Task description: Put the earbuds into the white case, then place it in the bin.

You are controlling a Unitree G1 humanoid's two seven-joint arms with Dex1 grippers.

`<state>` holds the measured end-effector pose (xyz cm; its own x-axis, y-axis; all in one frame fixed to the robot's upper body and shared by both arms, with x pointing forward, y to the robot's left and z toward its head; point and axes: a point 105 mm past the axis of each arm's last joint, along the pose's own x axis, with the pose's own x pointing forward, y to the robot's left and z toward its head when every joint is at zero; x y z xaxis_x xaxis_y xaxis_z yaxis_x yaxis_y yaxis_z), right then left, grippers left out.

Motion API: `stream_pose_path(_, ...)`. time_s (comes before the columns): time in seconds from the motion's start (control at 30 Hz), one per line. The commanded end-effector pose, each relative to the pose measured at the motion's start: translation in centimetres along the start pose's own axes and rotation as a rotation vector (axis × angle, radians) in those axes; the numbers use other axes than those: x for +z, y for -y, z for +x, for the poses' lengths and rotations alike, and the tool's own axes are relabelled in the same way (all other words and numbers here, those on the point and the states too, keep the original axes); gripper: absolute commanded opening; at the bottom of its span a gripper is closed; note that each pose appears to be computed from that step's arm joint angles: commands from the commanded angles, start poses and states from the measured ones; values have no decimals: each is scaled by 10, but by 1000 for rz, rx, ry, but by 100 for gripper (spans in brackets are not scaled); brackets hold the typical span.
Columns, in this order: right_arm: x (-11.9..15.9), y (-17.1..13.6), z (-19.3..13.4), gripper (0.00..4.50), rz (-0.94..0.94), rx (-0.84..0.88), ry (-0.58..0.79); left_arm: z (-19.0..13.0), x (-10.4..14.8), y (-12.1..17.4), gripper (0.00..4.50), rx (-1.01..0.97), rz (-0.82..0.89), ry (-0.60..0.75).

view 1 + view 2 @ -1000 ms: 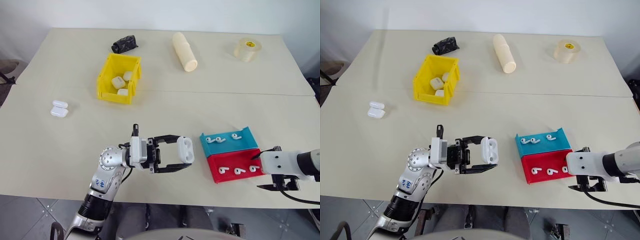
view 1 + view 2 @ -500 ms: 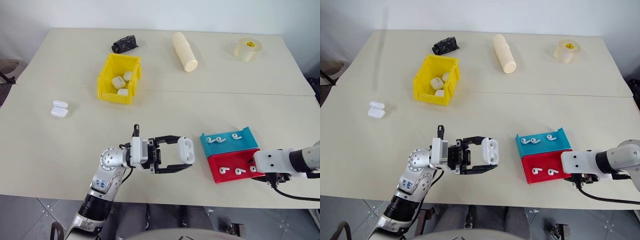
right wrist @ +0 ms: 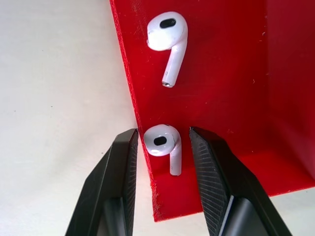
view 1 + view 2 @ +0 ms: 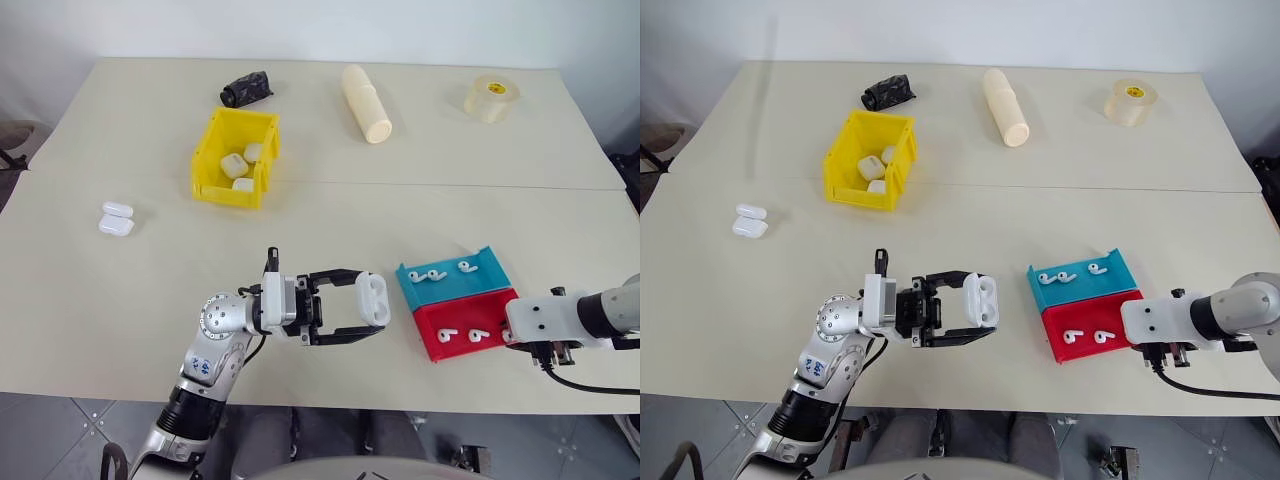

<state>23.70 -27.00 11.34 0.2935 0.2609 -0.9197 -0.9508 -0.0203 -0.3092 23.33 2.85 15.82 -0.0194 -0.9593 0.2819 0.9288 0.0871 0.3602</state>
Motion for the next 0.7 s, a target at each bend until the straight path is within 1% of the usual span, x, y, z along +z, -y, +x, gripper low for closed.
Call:
stream_pose_path(0.03,-4,0,0,166,-6,7,-30,5,10,-1,277,-4,47,28)
stream_pose_path(0.17,-4,-2,1,166,-10,18,-29,5,9,-2,277,-2,49,29)
stream_pose_path(0.27,-5,-5,3,114,-5,29,-27,6,9,-3,277,-2,51,29)
stream_pose_path(0.33,-4,-4,4,58,-4,22,-19,6,9,-3,277,-2,52,30)
stream_pose_path(0.53,6,1,-6,58,3,-31,37,3,7,0,277,-37,25,31)
stream_pose_path(0.6,15,2,-14,58,2,-50,91,0,7,0,277,-45,12,28)
stream_pose_path(0.7,33,3,-26,58,-3,-91,215,-6,6,-4,277,-46,-4,25)
